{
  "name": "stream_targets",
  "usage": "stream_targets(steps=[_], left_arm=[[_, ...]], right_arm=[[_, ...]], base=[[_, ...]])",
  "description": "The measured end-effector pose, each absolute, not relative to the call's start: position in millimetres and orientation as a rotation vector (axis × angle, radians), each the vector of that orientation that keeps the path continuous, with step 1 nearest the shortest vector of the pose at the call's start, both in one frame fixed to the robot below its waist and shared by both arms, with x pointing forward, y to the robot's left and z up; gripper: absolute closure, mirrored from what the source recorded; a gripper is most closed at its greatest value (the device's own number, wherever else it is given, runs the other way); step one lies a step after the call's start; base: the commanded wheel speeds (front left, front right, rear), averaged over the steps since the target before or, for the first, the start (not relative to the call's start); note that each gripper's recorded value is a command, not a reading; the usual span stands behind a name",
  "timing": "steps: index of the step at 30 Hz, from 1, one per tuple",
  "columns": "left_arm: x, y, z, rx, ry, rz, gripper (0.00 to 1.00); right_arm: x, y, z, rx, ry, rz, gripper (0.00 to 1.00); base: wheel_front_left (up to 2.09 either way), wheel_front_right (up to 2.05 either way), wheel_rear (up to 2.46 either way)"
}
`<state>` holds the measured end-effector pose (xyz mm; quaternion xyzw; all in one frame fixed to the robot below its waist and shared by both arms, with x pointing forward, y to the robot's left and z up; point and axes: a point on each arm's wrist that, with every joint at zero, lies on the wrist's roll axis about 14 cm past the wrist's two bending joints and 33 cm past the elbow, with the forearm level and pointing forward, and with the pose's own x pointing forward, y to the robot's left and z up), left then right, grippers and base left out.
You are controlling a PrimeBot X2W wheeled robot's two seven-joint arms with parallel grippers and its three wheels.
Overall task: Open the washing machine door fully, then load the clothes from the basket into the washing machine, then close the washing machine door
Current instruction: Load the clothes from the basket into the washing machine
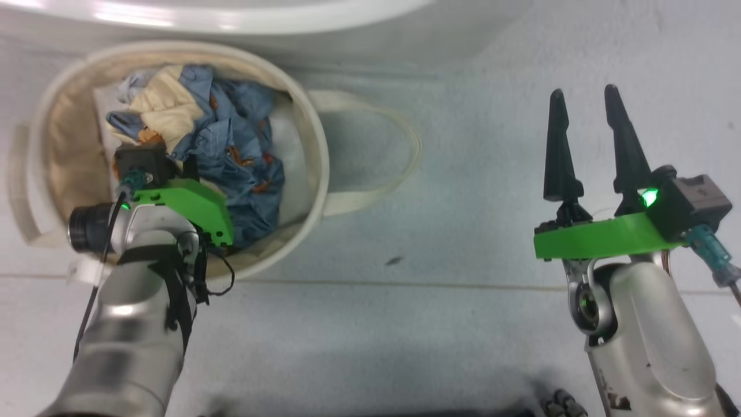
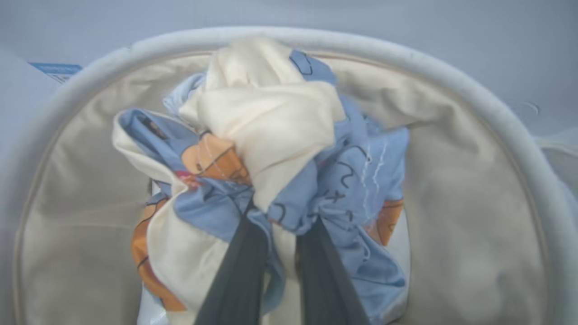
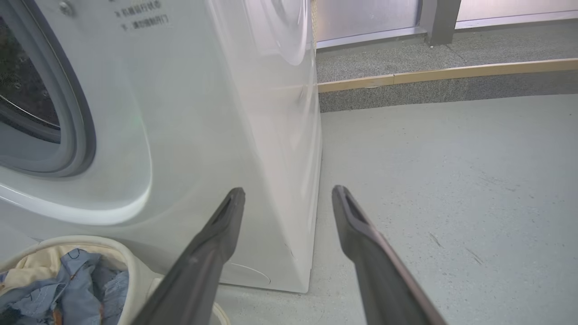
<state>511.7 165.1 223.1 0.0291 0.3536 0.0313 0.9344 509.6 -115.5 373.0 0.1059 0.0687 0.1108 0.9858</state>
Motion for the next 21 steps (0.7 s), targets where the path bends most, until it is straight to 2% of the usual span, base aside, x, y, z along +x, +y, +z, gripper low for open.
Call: stream_targets(steps=[14,21], left_arm=[[498.7,186.9,349.8,0.009,0.375,0.121,1.00],[467.0,171.2,401.5,-0.004,0.240,0.046,1.00]], right_arm=[[478.0,-101.7,441.3,0.245,0.043,0.261,0.00],[452.7,-107.9,475.9,0.250,-0.017,0.249,0.00]], base=[[0.00,0.00,0.00],[0.00,0.00,0.00]])
